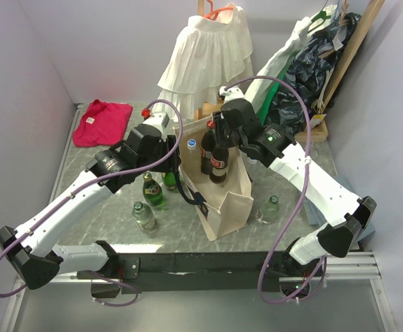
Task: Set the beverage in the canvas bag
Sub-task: Place the drink in the canvas bag.
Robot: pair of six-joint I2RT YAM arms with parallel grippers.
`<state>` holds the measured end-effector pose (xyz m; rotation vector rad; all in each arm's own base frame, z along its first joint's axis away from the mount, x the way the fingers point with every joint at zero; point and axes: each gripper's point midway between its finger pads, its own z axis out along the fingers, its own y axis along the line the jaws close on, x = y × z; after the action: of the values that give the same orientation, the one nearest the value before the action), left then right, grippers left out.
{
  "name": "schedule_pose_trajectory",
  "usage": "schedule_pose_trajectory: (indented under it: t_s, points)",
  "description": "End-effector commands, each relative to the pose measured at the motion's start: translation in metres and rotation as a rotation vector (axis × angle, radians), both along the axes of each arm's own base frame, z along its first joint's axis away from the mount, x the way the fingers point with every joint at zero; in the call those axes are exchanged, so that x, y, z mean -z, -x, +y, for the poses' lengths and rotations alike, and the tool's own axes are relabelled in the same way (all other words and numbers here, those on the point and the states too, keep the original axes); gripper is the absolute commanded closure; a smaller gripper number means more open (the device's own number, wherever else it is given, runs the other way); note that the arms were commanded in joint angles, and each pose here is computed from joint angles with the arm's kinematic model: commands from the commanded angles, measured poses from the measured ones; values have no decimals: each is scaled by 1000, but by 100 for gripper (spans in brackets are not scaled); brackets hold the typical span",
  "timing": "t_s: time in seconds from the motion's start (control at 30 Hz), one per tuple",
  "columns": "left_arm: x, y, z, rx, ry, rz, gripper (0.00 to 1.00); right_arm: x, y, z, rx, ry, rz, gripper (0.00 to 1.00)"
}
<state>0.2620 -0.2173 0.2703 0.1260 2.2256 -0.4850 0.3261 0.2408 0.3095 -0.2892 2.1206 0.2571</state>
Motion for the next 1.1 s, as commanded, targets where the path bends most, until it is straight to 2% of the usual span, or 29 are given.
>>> schedule_pose_trajectory:
  t_s: [0.0, 0.33, 0.6, 0.83, 1.07]
  points:
    - [-29, -1, -4, 6, 72, -57, 40, -69, -8, 6, 18, -180, -201, 100]
    - [-33, -1, -5, 15, 70, -62, 41, -50, -14, 10, 20, -159, -186, 100]
    - [-9, -1, -4, 10, 33, -16, 50, -40, -18, 14, 20, -150, -174, 100]
    - [-4, 0, -6, 13, 37, -10, 50, -35, -20, 17, 17, -144, -165, 100]
    - [-16, -1, -18, 57, 97, -39, 48, -30, -22, 21, 12, -137, -151, 100]
